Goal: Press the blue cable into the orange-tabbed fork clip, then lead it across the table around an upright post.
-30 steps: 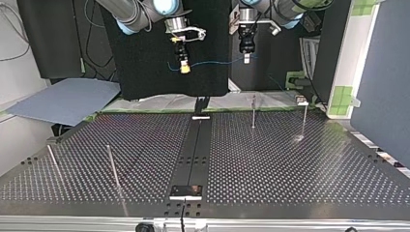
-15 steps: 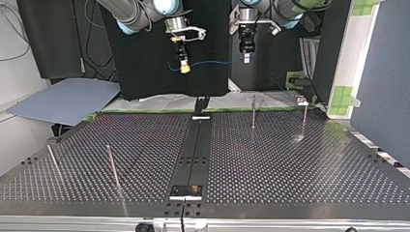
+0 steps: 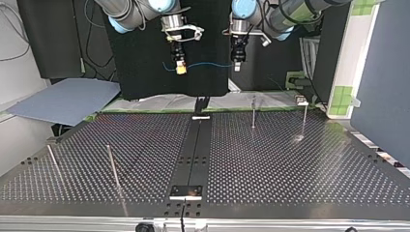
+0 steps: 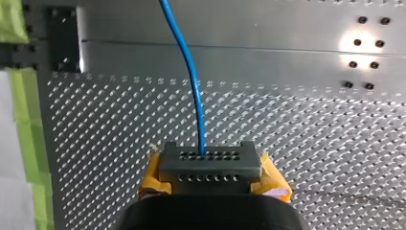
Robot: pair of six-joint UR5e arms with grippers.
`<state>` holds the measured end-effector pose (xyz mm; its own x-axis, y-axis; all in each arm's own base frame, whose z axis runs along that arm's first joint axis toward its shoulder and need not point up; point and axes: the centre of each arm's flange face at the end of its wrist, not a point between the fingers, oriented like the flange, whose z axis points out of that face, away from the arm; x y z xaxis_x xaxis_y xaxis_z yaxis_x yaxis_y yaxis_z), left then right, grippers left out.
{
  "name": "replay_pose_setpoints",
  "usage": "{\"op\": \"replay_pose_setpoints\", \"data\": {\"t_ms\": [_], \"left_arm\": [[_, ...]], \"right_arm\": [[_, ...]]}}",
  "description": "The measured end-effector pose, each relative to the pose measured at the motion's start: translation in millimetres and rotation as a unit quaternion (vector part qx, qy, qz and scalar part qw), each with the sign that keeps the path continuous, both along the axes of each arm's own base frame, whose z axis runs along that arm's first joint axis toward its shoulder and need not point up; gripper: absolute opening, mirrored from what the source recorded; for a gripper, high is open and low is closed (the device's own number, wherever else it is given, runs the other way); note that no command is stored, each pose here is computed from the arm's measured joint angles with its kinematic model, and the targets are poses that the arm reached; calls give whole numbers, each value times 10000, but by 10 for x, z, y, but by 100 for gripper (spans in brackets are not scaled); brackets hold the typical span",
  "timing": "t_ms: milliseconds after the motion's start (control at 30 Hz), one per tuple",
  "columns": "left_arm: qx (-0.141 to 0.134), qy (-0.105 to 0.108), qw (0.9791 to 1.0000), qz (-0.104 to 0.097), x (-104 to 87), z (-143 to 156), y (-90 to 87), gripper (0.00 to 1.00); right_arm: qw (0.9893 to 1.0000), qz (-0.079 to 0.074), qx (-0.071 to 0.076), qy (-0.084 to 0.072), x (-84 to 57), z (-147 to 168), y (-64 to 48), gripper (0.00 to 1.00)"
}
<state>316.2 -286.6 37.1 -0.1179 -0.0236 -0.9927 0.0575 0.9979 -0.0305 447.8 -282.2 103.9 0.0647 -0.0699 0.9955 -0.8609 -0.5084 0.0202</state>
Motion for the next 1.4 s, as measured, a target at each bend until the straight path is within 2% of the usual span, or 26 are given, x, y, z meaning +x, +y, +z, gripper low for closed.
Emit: {"op": "replay_pose_setpoints", "data": {"t_ms": [200,400,633,800,967,1200,1400], "left_arm": [[-191,25,9998,83,93,14,-31,0],[-271,0,9992,310,109,2,17,0],[-396,76,9981,467,43,-126,194,0],[-401,230,9977,495,-18,-310,375,0],[-435,288,9970,571,32,-482,528,0],[-547,210,9954,760,176,-666,658,0],[-663,-16,9943,834,375,-763,696,0]], "right_arm": [[9998,47,-63,-161,40,337,-51,0],[9993,2,-137,-338,51,416,-112,0],[9995,-55,-94,-312,76,206,-209,0],[9991,-9,-140,-394,198,71,-298,0],[9991,56,-122,-413,318,-56,-389,0],[9991,177,-78,-385,496,-230,-508,0],[9991,318,33,-290,648,-402,-556,0]]}}
